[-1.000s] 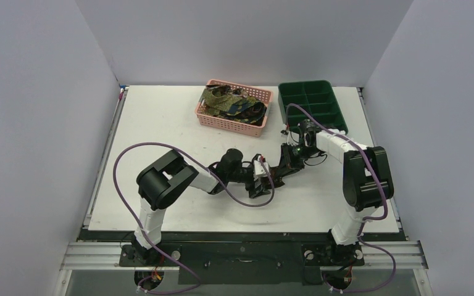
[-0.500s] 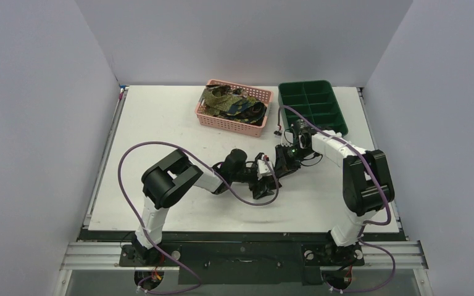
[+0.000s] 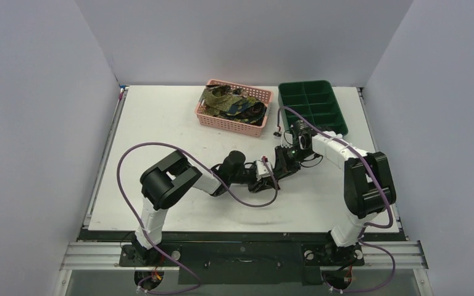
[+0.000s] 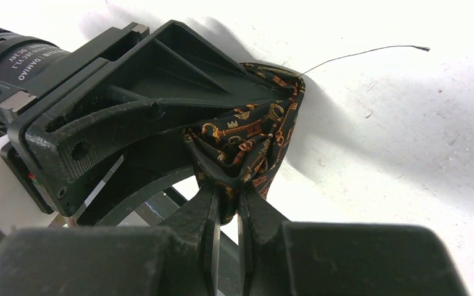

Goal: Roll the ties
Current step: Pick up the tie at the center of the board.

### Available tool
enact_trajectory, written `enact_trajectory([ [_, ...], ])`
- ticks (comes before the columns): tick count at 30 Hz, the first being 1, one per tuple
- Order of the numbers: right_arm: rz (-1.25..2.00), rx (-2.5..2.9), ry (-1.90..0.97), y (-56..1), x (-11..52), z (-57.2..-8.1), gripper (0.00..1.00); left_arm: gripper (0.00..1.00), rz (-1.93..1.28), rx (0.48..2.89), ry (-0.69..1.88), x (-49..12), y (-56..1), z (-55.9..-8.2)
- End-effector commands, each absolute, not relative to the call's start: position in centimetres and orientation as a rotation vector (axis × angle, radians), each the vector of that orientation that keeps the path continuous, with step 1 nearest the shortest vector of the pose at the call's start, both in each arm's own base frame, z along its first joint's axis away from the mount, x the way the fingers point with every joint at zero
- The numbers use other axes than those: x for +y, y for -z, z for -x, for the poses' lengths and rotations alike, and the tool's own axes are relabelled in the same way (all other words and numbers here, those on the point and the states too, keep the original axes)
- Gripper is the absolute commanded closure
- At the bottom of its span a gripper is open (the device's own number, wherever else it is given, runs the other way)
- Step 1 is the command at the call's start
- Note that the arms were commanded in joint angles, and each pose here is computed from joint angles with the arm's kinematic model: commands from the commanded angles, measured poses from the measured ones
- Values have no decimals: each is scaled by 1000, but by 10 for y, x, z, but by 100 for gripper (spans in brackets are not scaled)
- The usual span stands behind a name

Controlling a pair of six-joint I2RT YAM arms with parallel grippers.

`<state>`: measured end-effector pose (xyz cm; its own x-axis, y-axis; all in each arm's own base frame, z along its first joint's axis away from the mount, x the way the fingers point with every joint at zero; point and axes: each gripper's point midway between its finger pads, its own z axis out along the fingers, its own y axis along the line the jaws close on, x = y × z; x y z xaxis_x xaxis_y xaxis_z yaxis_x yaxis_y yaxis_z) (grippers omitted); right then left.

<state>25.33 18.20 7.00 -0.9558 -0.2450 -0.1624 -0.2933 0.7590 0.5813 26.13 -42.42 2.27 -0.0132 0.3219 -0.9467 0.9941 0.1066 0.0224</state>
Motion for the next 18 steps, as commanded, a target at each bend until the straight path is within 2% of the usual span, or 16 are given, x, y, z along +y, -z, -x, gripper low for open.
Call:
enact_trajectory([
  [1, 467, 2796, -901, -83, 171, -264, 100, 66, -1391, 1522, 992, -415, -22, -244],
  [2, 467, 2797, -895, -82, 170, -264, 100, 36, -1388, 1525, 994, -415, -23, -243],
  [3, 470, 2798, -884, -82, 166, -264, 100, 22, -1380, 1525, 990, -413, -26, -244],
  [4, 473, 2797, -878, -83, 165, -264, 100, 3, -1367, 1521, 987, -413, -30, -245],
  [5, 483, 2796, -863, -84, 162, -265, 100, 0, -1357, 1516, 981, -412, -35, -246],
  [8, 534, 2792, -809, -86, 154, -265, 100, 3, -1323, 1511, 978, -409, -50, -251],
  [18, 630, 2780, -501, -135, 98, -279, 100, 3, -1307, 1563, 953, -370, -98, -241],
])
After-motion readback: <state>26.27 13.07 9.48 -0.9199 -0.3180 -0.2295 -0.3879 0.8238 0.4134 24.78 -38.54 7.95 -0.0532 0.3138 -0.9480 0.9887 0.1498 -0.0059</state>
